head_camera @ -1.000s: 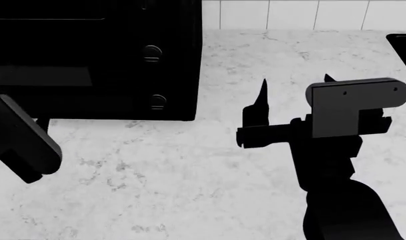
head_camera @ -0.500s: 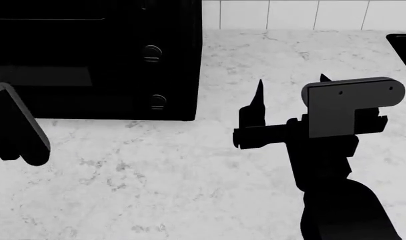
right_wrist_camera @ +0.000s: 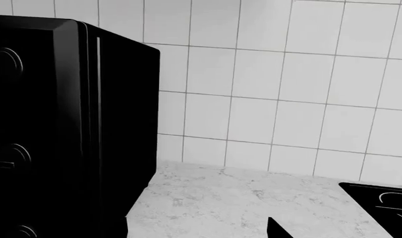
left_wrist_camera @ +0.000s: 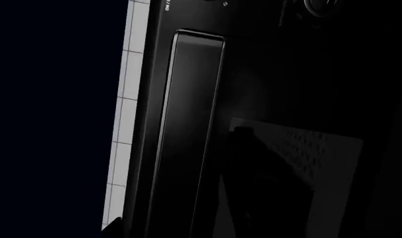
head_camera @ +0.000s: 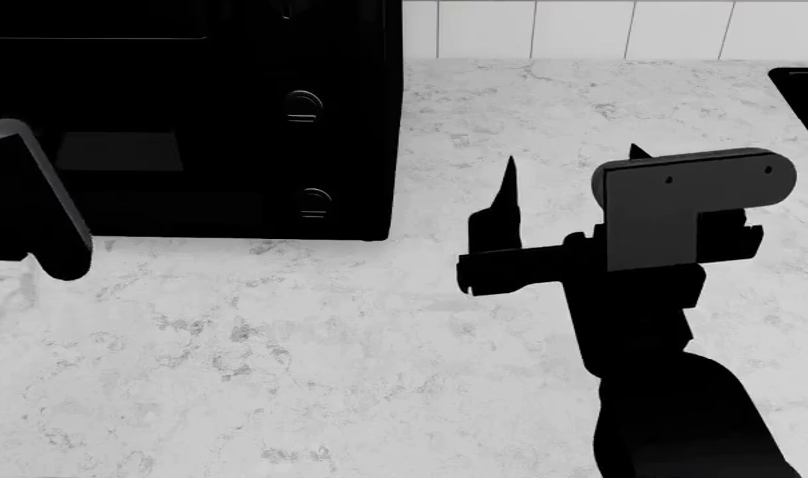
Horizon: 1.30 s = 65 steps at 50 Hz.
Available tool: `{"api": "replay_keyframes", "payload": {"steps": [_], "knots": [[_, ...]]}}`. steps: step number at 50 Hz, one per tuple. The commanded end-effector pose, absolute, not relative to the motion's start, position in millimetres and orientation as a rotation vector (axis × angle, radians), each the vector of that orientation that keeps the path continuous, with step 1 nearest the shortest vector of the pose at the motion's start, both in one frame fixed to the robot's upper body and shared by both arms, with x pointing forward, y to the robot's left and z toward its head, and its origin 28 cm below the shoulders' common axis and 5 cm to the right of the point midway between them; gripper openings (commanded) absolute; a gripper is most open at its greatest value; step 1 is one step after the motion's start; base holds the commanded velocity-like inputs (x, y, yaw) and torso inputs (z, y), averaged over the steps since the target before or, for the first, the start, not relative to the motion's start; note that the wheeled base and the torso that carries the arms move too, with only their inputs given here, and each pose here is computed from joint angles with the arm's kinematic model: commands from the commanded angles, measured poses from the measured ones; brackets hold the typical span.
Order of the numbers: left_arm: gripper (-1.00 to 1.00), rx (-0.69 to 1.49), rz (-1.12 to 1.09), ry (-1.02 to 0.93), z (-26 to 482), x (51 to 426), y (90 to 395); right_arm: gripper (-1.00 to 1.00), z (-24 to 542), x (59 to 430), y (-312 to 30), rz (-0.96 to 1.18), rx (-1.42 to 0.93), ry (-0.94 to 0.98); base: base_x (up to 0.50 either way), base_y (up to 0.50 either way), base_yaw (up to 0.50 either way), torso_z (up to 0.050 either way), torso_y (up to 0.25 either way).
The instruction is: Open the toaster oven door.
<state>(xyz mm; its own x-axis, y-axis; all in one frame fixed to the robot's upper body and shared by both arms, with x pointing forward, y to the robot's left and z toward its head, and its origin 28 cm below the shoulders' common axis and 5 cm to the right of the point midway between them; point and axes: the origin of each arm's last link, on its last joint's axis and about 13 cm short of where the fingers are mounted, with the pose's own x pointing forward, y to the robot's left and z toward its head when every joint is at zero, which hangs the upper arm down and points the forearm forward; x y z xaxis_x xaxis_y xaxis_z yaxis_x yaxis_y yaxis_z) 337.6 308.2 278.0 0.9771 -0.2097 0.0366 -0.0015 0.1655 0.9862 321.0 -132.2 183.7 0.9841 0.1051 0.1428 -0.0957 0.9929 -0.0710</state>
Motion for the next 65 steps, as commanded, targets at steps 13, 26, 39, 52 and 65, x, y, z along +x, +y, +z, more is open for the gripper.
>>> {"api": "replay_keyframes", "payload": {"steps": [13,26,39,52,65], "knots": [[1.00,1.459,-0.125,-0.209,282,375,316,1.00,185,325,-132,0.105,-0.074,-0.144,0.00,0.00,0.00,0.000,0.000],[1.00,1.474,-0.099,-0.206,288,387,321,1.00,183,326,-132,0.104,-0.074,-0.141,0.00,0.00,0.00,0.000,0.000],[1.00,1.514,-0.104,-0.209,288,394,321,1.00,183,326,-131,0.105,-0.076,-0.140,0.00,0.00,0.00,0.000,0.000],[1.00,1.534,-0.097,-0.199,287,403,323,1.00,183,326,-132,0.100,-0.073,-0.140,0.00,0.00,0.00,0.000,0.000],[1.00,1.545,-0.078,-0.194,289,407,328,1.00,185,326,-133,0.097,-0.078,-0.140,0.00,0.00,0.00,0.000,0.000]]}}
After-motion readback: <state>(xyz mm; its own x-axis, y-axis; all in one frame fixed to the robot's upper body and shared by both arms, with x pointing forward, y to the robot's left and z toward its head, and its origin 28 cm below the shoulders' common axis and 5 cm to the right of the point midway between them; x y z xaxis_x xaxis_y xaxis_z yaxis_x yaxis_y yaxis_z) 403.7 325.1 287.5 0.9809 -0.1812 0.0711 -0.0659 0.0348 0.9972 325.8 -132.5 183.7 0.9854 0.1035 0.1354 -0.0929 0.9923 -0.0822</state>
